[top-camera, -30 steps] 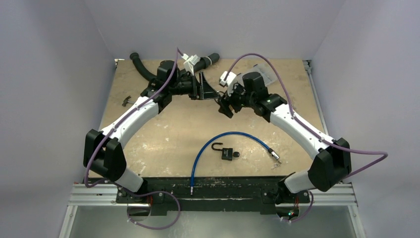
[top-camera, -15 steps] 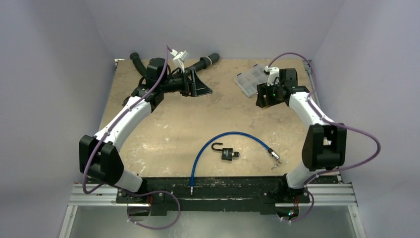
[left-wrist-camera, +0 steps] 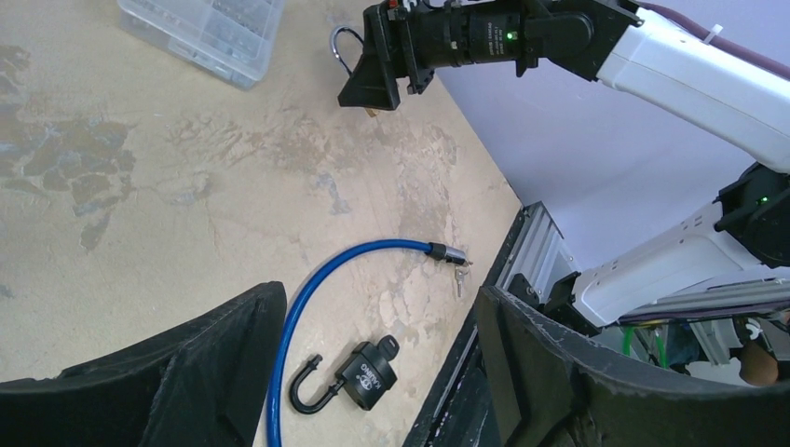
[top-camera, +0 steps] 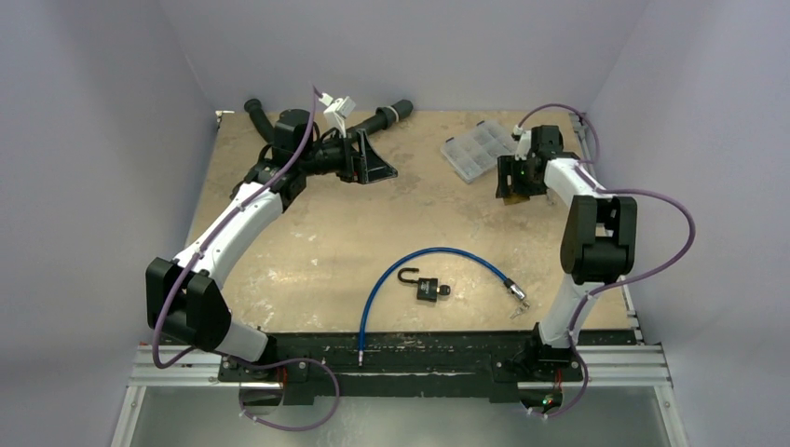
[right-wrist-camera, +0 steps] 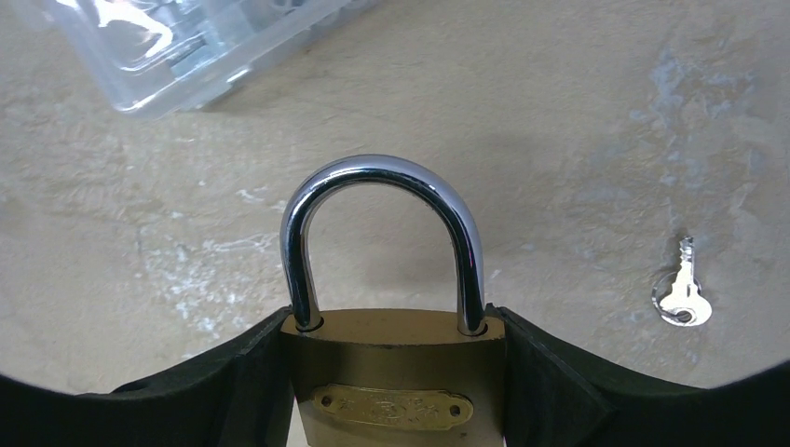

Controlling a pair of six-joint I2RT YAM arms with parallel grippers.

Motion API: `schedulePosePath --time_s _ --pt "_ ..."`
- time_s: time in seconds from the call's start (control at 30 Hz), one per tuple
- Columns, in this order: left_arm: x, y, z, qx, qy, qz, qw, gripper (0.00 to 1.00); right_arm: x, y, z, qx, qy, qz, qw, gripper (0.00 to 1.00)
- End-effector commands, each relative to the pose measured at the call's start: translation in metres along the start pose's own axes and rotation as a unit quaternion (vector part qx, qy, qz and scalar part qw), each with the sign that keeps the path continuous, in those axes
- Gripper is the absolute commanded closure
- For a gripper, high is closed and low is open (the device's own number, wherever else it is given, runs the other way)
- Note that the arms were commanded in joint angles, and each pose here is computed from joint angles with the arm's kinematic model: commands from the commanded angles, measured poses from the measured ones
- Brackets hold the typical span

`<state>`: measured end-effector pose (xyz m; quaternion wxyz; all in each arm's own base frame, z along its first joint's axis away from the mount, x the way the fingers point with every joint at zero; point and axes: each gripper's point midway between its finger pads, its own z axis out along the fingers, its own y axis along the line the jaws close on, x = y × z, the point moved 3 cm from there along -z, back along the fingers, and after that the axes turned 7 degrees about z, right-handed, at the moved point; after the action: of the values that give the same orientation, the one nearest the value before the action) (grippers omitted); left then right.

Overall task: Lock with the key
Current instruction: Place the lock at the center of the board.

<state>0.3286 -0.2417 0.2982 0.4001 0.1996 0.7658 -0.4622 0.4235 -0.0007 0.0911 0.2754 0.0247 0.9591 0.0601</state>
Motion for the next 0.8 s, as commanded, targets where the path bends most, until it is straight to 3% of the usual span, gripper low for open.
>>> schedulePosePath --time_s 0.0,0.33,0.77 --pt "-0.011 -0.008 -0.006 0.003 -0.015 0.026 1.0 0.21 -0.04 -0.011 -0.008 0.011 -0.061 0.005 0.998 0.53" --pt "-0.007 -0.002 -0.001 0.003 -0.006 0.02 1.0 0.21 -0.035 -0.038 0.016 0.035 -0.042 0.004 0.999 0.49" --pt "-0.006 0.004 0.004 0.0 -0.002 0.016 1.0 0.21 -0.03 -0.054 0.032 0.068 -0.041 0.012 0.997 0.32"
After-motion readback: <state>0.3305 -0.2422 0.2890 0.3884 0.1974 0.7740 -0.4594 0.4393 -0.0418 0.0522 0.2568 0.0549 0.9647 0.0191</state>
